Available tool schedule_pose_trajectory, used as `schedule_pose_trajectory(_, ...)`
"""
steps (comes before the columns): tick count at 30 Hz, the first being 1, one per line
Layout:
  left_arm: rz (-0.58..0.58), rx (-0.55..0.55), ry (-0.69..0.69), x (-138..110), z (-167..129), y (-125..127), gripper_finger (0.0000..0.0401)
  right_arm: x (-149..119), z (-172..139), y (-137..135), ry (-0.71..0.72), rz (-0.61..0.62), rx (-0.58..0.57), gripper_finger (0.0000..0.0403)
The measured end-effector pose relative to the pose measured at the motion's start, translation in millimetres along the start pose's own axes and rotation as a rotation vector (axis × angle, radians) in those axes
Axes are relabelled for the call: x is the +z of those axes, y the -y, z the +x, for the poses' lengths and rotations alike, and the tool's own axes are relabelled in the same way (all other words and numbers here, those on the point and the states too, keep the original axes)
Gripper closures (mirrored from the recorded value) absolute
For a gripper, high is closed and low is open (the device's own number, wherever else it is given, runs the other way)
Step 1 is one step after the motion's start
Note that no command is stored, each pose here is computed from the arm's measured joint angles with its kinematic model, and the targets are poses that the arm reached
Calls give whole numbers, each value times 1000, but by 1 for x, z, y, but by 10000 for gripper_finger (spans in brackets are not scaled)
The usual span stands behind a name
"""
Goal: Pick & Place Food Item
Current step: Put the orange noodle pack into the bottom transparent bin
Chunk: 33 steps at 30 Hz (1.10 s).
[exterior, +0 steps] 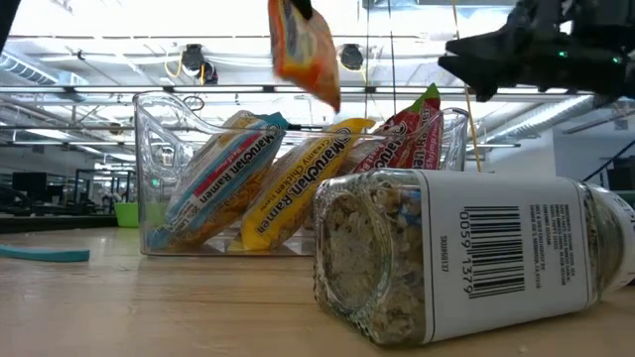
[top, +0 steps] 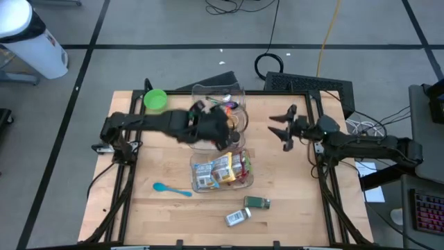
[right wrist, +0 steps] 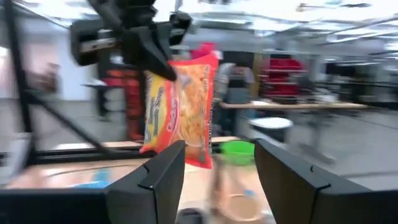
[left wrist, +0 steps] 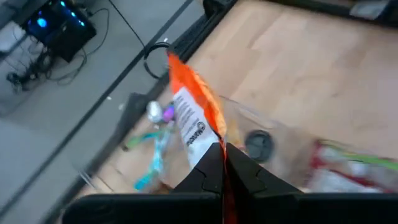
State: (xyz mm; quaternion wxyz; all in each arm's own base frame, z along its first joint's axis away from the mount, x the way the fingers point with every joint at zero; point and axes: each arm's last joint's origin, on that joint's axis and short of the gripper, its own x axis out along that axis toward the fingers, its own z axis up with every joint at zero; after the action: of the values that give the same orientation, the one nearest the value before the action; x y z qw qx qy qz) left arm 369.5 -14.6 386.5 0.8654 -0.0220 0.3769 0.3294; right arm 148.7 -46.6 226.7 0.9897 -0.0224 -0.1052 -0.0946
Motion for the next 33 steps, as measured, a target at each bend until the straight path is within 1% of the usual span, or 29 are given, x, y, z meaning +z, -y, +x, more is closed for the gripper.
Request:
schedule_pose_trajectory(3, -85, 9, 18, -14, -20, 20, 400, -10, -8, -7, 31, 59, 74, 217)
schedule_pose_trajectory(9, -262, 2, 68, -43, -57, 54, 400, -28, -22, -18, 44, 234, 148, 222)
schedule_pose_trajectory(11, -307, 4, 81, -53, -67, 63, 401, -27, -23, -22, 64, 284, 180, 222)
schedule_pose_trajectory(16, -432, -21, 80, -77, -77, 87, 401, -28, -24, -35, 41, 349, 275, 224)
schedule_pose_trajectory(18, -460, -23, 73, -85, -75, 99, 401, -27, -25, -41, 41, 339, 316, 226)
schedule_pose_trajectory(20, -459, -17, 62, -94, -71, 111, 401, -26, -26, -46, 54, 309, 349, 227)
schedule_pose_trajectory(24, -468, 1, 49, -105, -64, 125, 401, -26, -28, -54, 58, 266, 333, 227)
schedule_pose_trajectory(28, -470, 26, 49, -110, -66, 125, 401, -29, -29, -61, 35, 199, 307, 229)
schedule_pose_trajectory(33, -484, 70, 23, -111, -72, 111, 401, -35, -31, -67, -31, 139, 241, 229)
